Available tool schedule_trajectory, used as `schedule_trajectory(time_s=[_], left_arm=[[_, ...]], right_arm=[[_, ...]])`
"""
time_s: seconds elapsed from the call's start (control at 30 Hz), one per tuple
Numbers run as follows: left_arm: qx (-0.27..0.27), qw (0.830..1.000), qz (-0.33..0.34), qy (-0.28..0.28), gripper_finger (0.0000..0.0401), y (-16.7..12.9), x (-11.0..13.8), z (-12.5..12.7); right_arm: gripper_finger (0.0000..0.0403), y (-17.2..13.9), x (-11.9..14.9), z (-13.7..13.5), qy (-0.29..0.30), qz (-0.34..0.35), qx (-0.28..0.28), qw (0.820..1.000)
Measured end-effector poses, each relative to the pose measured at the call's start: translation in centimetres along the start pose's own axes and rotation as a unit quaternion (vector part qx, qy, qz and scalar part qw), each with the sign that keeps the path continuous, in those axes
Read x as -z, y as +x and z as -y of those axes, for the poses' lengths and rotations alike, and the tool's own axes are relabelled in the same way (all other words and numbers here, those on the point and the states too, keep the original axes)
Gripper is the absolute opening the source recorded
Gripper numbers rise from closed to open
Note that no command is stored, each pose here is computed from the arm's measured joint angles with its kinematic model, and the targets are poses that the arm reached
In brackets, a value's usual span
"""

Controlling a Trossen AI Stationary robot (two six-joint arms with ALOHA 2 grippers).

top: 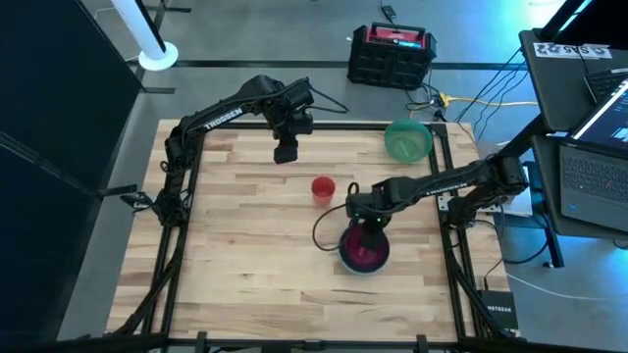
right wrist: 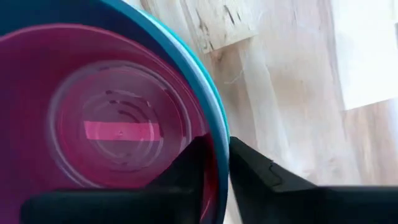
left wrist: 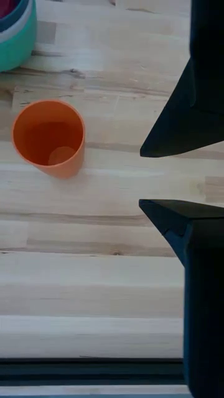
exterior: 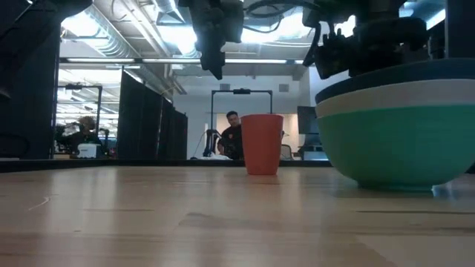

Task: Nest bowls inside each other
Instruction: Adjust the stack of bowls, then move the light green bowl to the right of the orange cup

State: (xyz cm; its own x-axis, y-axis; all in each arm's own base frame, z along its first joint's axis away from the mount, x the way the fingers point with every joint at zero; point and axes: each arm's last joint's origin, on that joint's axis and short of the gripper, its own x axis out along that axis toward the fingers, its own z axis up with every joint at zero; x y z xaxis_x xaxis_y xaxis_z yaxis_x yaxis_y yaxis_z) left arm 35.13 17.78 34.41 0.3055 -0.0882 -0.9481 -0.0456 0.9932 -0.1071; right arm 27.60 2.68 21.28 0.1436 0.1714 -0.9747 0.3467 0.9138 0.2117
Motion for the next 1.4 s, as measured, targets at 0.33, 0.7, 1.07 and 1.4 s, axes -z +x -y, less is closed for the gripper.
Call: schedule_trajectory(time_s=[0.33,0.7,1.07,1.4], left_arm=[[0.001,1.000,-0.002,0.000,0.0104,0.0,0.0,0.0],[0.000,1.000,-0.001,-0.003,0.0104,0.0,0.0,0.0],[-0.001,1.000,0.004,-0.015,0.0104,0.0,-0.1,0.0],[-0.002,1.000,0.005,-0.024,0.0104,0.0,-0.1,-0.1]], right_arm=[[0.0171,-3.0,-0.4,-1.1,0.014,0.036,-0.009,0.999],[0.0171,-7.5,-2.9,5.5,0.030,0.053,0.118,0.991],[0.0166,-9.0,-4.3,17.6,0.134,0.078,0.171,0.973],[0.0163,-7.1,-4.4,23.5,0.164,0.029,0.178,0.970]])
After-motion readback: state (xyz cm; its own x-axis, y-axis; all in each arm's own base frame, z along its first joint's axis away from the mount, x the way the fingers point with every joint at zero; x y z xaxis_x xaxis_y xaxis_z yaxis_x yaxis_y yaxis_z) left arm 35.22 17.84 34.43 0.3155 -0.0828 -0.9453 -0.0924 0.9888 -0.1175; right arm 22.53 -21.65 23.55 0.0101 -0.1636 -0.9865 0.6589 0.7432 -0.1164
